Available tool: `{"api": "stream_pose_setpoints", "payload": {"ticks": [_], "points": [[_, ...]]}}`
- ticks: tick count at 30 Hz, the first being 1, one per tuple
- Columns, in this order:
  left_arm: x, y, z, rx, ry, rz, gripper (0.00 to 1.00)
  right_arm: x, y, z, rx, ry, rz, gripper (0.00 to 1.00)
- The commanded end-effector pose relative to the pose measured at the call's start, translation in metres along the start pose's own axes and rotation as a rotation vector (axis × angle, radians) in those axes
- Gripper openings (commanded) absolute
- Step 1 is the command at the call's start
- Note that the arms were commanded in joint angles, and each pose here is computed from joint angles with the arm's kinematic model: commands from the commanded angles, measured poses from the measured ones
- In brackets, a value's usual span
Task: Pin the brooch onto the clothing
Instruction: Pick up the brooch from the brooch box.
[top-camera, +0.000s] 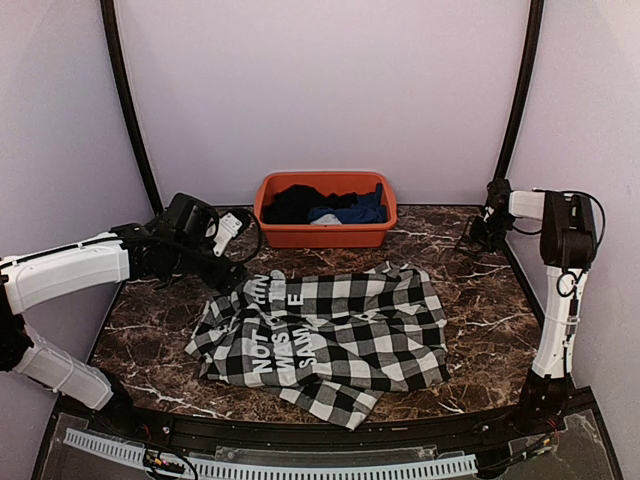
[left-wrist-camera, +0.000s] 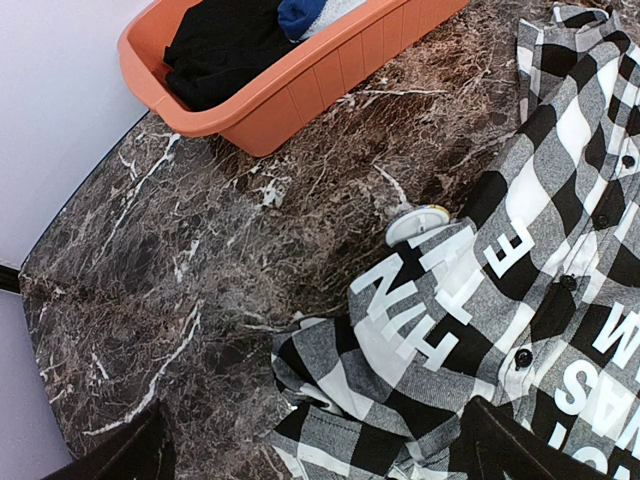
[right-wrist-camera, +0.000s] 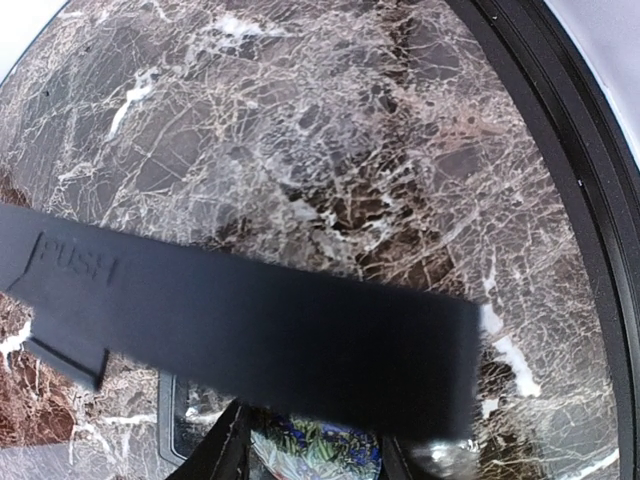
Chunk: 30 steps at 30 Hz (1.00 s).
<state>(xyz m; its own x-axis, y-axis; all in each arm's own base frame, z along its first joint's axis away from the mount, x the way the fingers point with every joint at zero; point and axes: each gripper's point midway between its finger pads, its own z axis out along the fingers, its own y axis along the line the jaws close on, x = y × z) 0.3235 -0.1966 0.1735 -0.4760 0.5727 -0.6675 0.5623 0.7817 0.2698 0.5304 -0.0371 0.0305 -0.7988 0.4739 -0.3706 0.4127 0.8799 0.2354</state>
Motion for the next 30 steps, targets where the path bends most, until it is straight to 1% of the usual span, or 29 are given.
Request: {"api": "stream_pose_setpoints", "payload": {"ticks": [1, 6, 8, 17, 21, 25, 30], "points": [[0.004, -0.001, -0.001, 0.000, 0.004, 0.011, 0.99, -0.004, 0.000, 0.000, -0.007, -0.006, 0.002, 0.39], [0.003, -0.001, -0.001, 0.003, 0.001, 0.010, 0.99, -0.008, 0.003, -0.017, -0.019, -0.037, 0.000, 0.34], [0.002, -0.001, -0.002, 0.005, -0.002, 0.009, 0.99, -0.010, 0.004, -0.022, -0.024, -0.052, -0.001, 0.30], [0.004, -0.001, -0.002, 0.005, 0.002, 0.009, 0.99, -0.009, 0.008, -0.028, -0.051, -0.054, 0.001, 0.22], [0.003, -0.002, -0.001, 0.007, 0.001, 0.010, 0.99, -0.015, 0.012, -0.042, -0.064, -0.080, -0.003, 0.13], [0.003, -0.002, -0.001, 0.010, 0.000, 0.009, 0.99, -0.020, 0.016, -0.052, -0.079, -0.100, -0.009, 0.07], [0.003, -0.003, -0.001, 0.013, 0.000, 0.009, 0.99, -0.021, 0.020, -0.059, -0.102, -0.108, -0.010, 0.05]]}}
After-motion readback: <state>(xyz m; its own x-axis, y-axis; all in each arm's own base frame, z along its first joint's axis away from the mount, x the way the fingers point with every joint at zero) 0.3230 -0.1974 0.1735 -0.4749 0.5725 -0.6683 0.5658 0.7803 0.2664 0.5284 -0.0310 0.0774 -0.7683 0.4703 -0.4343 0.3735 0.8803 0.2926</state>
